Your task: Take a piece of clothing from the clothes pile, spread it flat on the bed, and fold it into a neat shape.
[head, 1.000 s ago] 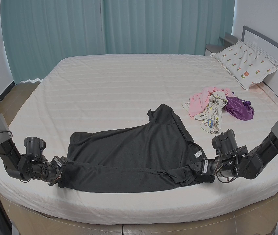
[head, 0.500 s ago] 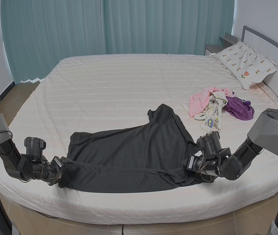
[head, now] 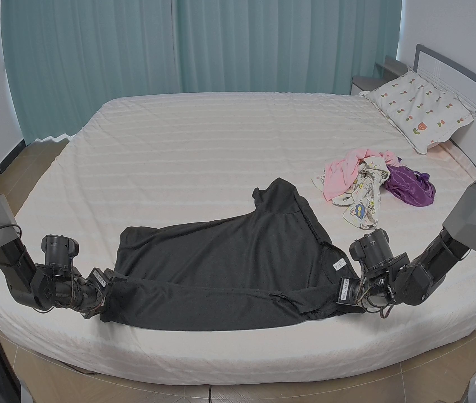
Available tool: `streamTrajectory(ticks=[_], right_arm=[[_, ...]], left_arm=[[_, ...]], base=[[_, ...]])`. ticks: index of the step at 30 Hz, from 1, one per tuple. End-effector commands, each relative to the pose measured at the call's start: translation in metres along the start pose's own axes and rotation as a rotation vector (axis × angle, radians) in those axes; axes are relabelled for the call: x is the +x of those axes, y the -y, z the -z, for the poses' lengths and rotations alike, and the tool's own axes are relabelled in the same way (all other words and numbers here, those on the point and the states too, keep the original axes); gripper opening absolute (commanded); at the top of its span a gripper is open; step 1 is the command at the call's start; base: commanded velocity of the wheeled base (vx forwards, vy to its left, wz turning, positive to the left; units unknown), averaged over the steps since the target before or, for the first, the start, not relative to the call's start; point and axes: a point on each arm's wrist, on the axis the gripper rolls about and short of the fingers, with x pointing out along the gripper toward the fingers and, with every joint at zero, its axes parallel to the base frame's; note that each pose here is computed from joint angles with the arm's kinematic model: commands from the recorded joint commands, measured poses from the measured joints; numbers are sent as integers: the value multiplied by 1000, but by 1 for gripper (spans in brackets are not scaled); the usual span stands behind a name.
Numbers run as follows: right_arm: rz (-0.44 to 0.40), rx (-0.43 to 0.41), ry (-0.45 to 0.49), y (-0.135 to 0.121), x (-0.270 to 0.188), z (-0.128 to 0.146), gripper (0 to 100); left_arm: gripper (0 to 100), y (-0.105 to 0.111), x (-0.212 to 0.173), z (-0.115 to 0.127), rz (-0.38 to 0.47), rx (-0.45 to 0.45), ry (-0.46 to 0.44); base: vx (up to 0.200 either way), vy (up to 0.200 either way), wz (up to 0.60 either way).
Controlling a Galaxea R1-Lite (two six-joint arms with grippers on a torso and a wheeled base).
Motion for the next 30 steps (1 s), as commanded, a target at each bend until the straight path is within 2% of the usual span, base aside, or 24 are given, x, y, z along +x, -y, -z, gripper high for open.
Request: streamTrajectory(ticks=[1, 7, 9, 10, 13, 17, 22, 23, 25, 26, 27, 30], right_arm=[[3, -19, -9, 5, -19, 1, 0], [35, -42, -57, 9, -8, 12, 0], [57, -84, -91, 15, -8, 21, 0], [57, -84, -91, 15, -8, 21, 100], [80, -128, -110, 23, -10, 24, 100], [81, -101, -84, 26, -11, 16, 100], [53, -39, -38, 26, -7, -1, 100], [32, 14, -23, 27, -2, -9, 100], [-1, 66, -10, 27, 1, -15, 100], [-1, 66, -10, 27, 1, -15, 100], [-43, 112, -6, 30, -2, -21, 100], [-90, 140, -10, 35, -8, -29, 100]], left_arm=[[100, 0, 0, 0, 0, -1, 1], [100, 0, 0, 0, 0, 0, 0], [100, 0, 0, 0, 0, -1, 1], [100, 0, 0, 0, 0, -1, 1], [100, 0, 0, 0, 0, -1, 1], [100, 0, 0, 0, 0, -1, 1], [100, 0, 0, 0, 0, 0, 0], [100, 0, 0, 0, 0, -2, 0], [100, 0, 0, 0, 0, -3, 1], [100, 0, 0, 0, 0, -3, 1], [100, 0, 0, 0, 0, -3, 1], [100, 0, 0, 0, 0, -3, 1]], base=[[0, 0, 0], [0, 0, 0], [0, 0, 0], [0, 0, 0], [0, 0, 0], [0, 0, 0], [0, 0, 0], [0, 0, 0], [0, 0, 0], [0, 0, 0], [0, 0, 0], [0, 0, 0]])
